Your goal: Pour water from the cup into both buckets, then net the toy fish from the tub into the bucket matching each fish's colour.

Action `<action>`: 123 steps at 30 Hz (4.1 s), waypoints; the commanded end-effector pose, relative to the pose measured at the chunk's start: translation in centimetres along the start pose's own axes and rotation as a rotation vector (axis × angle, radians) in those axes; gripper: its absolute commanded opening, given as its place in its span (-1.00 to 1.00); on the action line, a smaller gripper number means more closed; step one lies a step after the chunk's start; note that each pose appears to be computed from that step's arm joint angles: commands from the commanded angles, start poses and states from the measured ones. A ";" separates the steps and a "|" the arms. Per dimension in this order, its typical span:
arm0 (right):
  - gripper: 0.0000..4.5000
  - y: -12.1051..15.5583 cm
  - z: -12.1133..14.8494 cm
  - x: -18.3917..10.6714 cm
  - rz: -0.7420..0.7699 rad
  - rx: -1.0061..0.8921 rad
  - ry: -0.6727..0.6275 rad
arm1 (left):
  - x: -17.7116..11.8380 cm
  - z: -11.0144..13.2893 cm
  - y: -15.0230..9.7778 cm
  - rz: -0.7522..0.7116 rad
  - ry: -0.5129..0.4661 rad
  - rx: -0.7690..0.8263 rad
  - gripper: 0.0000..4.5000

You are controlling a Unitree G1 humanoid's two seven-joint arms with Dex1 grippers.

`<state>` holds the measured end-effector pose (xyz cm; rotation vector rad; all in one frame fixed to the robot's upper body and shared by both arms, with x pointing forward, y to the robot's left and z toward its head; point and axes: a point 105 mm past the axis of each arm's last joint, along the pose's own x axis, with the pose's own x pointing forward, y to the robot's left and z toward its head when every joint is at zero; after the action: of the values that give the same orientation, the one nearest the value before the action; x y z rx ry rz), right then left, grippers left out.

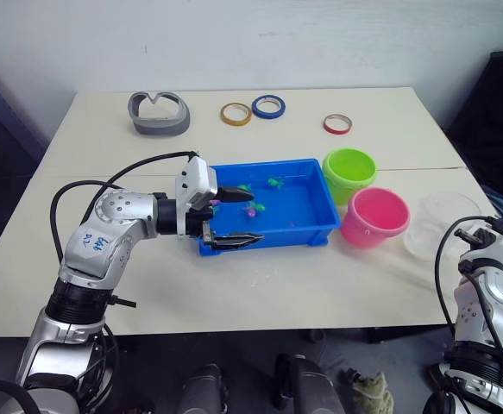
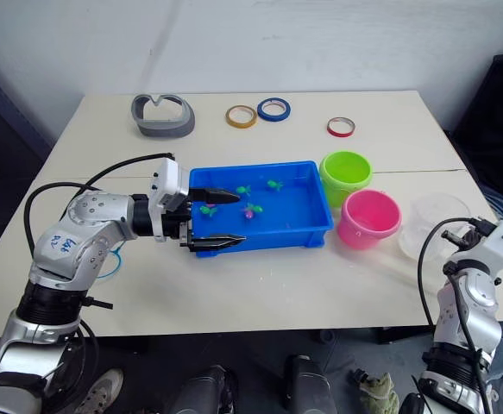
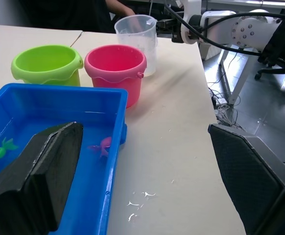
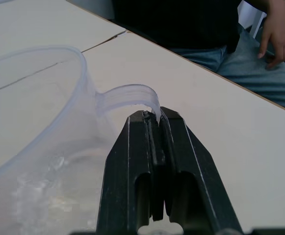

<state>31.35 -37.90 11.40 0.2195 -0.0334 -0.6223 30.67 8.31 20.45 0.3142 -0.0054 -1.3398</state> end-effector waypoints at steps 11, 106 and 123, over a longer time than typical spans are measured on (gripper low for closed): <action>-0.99 -0.4 3.2 -1.3 0.036 -0.012 -0.089 | 0.1 1.0 0.5 0.016 -0.021 0.039 1.00; -0.99 11.0 13.0 -4.1 0.455 -1.078 -0.495 | 1.4 0.8 2.7 0.054 0.015 0.022 1.00; -0.99 9.4 13.4 -2.5 0.367 -0.709 -0.314 | 0.8 1.4 4.0 0.090 -0.028 -0.010 1.00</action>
<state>34.05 -31.15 24.40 -0.5878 -0.0792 -0.2191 34.39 7.90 20.90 0.2806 0.0314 -1.2554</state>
